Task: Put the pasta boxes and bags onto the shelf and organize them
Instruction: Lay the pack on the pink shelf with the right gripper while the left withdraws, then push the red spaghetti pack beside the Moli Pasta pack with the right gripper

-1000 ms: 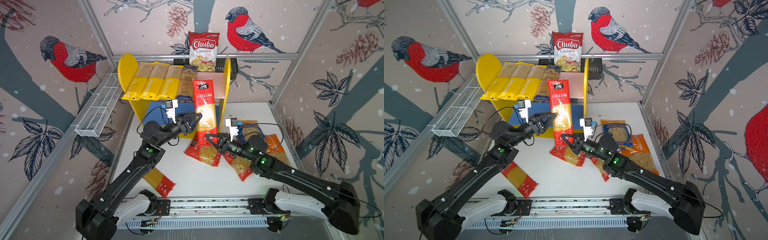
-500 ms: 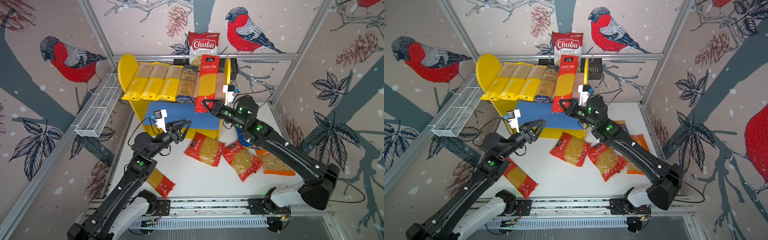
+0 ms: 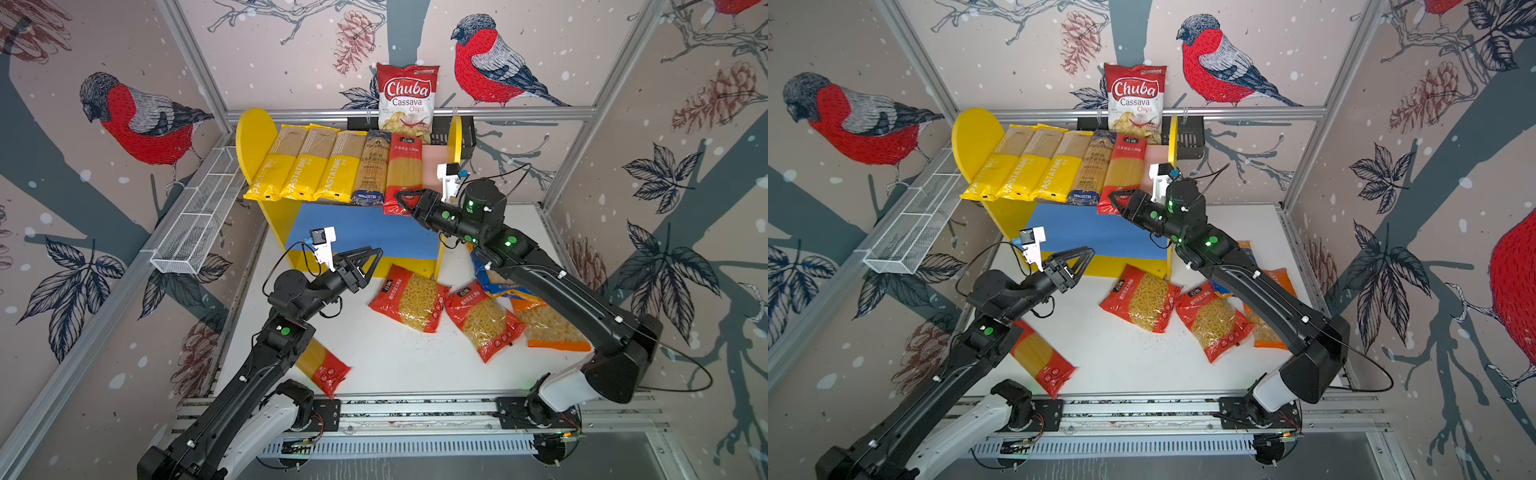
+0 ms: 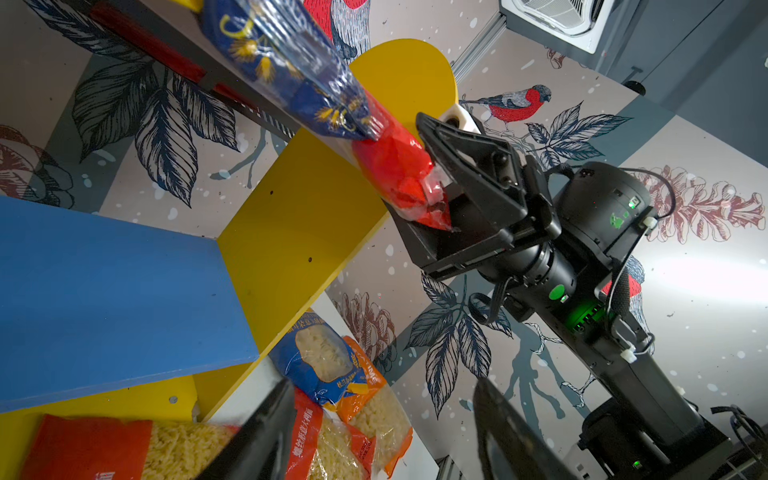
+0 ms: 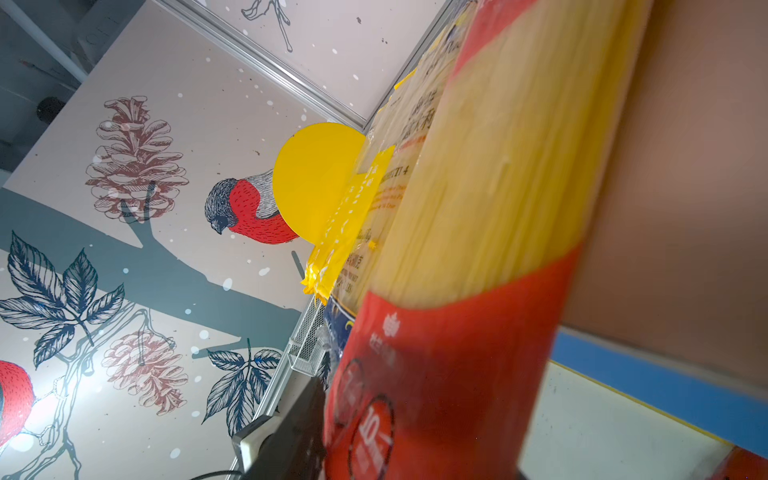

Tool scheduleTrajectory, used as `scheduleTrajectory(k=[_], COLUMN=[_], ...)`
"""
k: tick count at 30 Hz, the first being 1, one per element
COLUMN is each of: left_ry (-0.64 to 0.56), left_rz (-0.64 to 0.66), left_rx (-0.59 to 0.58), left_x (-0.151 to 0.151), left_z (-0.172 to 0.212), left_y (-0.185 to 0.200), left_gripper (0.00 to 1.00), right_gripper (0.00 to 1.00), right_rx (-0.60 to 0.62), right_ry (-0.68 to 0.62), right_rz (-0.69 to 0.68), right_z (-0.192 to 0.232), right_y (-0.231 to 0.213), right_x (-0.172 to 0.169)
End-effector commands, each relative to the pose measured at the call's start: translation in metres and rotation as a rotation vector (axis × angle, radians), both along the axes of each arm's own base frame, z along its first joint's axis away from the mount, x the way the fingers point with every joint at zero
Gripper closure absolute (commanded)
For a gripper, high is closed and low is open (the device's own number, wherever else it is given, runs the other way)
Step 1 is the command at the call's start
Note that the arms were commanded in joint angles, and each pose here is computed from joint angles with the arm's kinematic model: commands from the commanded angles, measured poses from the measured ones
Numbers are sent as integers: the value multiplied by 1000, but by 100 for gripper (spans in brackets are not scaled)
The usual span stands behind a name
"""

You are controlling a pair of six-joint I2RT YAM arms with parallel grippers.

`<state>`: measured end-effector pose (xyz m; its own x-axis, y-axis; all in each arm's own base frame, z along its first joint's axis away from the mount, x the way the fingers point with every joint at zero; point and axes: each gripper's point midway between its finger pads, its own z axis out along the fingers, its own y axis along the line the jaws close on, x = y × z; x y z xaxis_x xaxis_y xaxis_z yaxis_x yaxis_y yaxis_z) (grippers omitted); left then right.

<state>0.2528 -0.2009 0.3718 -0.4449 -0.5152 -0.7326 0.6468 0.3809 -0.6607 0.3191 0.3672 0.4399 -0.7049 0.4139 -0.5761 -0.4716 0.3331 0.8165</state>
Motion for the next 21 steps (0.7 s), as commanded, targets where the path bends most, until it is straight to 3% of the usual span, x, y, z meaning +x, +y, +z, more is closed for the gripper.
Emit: scheduleTrajectory(k=[1, 8, 16, 21], left_ry=[-35, -19, 1, 0], left_rz=[-25, -25, -21, -13], left_rx=[-24, -26, -27, -26], left_x=[-3, 0, 0, -1], left_z=[8, 0, -7, -5], left_y=[-2, -3, -3, -1], left_gripper=[33, 33, 33, 34], right_gripper=[52, 55, 79, 82], right_rx=[41, 81, 125, 124], right_ry=[-53, -33, -79, -90], right_rz=[4, 17, -24, -45], right_z=[15, 5, 23, 29], right_y=[-5, -13, -20, -19], right_x=[-7, -19, -12, -2])
